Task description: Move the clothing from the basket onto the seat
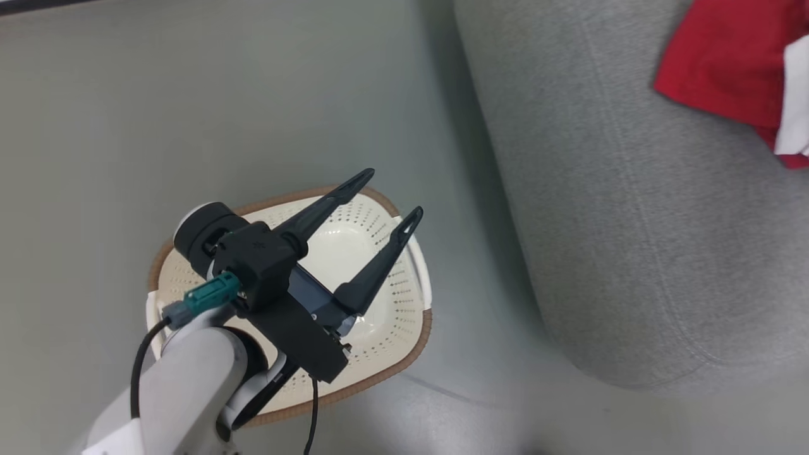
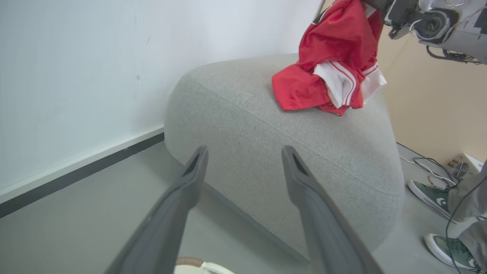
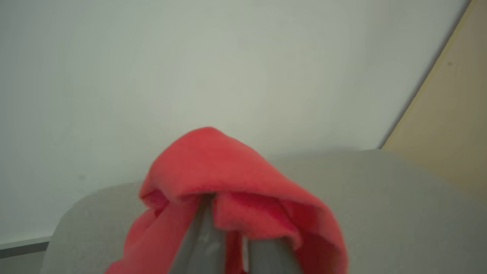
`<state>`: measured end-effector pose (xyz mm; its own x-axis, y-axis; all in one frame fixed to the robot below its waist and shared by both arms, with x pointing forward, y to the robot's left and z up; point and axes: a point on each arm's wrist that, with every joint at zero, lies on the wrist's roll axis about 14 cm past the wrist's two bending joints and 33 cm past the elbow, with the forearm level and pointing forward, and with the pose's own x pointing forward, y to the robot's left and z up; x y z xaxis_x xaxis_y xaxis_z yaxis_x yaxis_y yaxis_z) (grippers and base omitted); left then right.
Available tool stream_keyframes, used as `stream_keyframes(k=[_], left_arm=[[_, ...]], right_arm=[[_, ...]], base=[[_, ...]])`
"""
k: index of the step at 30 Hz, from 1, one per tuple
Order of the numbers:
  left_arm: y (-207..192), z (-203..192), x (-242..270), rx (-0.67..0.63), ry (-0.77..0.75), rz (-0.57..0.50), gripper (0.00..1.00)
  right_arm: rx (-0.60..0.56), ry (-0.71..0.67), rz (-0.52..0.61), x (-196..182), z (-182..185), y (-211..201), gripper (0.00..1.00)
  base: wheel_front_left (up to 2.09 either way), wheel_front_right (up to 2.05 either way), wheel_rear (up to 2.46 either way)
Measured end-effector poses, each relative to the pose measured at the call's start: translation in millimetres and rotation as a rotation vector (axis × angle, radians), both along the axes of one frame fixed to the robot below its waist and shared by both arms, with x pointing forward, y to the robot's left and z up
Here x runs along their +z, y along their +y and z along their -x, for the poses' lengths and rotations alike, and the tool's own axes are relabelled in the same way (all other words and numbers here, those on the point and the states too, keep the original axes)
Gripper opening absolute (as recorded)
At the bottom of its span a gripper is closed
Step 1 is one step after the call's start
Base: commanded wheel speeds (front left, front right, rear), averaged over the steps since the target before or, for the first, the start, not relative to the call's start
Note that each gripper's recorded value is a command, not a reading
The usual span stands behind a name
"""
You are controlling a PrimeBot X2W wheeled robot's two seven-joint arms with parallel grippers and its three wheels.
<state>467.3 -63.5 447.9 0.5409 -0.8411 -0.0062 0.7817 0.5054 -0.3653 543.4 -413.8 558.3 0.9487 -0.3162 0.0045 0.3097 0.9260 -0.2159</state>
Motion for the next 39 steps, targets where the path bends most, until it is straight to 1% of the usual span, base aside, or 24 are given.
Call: stream_keyframes(k=[3, 6, 8, 9, 10, 12, 13, 24, 27, 32, 34, 39], left_arm=[[9, -5, -6, 0.023, 0.007, -0.013, 1.0], [15, -8, -9, 0.044, 0.011, -0.023, 1.0], [17, -8, -9, 0.052, 0.01, -0.03, 1.0], [18, -8, -8, 0.057, 0.007, -0.029, 1.0], [18, -8, -6, 0.059, 0.005, -0.029, 1.0], [19, -8, -4, 0.065, 0.003, -0.03, 1.0], [19, -8, -2, 0.069, 0.002, -0.029, 1.0], [28, 1, 13, 0.109, -0.029, -0.041, 1.0], [32, 6, 16, 0.124, -0.032, -0.048, 1.0], [39, 14, 24, 0.161, -0.032, -0.041, 1.0], [41, 18, 28, 0.172, -0.036, -0.043, 1.0], [48, 24, 43, 0.221, -0.057, -0.032, 1.0]], right_arm=[[0.023, 0.096, -0.027, -35, -9, 15, 0.0], [0.016, 0.197, -0.062, -65, -10, 21, 0.0], [0.022, 0.243, -0.07, -75, -8, 26, 0.0], [0.013, 0.272, -0.078, -80, -6, 25, 0.03], [0.007, 0.302, -0.084, -84, -3, 22, 0.2], [0.002, 0.339, -0.087, -88, 2, 21, 0.67], [0.004, 0.353, -0.09, -90, 4, 22, 1.0], [0.074, 0.46, -0.136, -91, 30, 38, 1.0], [0.075, 0.467, -0.137, -87, 44, 36, 1.0], [0.097, 0.486, -0.149, -93, 76, 42, 1.0], [0.117, 0.467, -0.149, -89, 86, 47, 1.0], [0.199, 0.318, -0.146, -54, 92, 67, 1.0]], base=[[0.0, 0.0, 0.0], [0.0, 0.0, 0.0], [0.0, 0.0, 0.0], [0.0, 0.0, 0.0], [0.0, 0.0, 0.0], [0.0, 0.0, 0.0], [0.0, 0.0, 0.0], [0.0, 0.0, 0.0], [0.0, 0.0, 0.0], [0.0, 0.0, 0.0], [0.0, 0.0, 0.0], [0.0, 0.0, 0.0]])
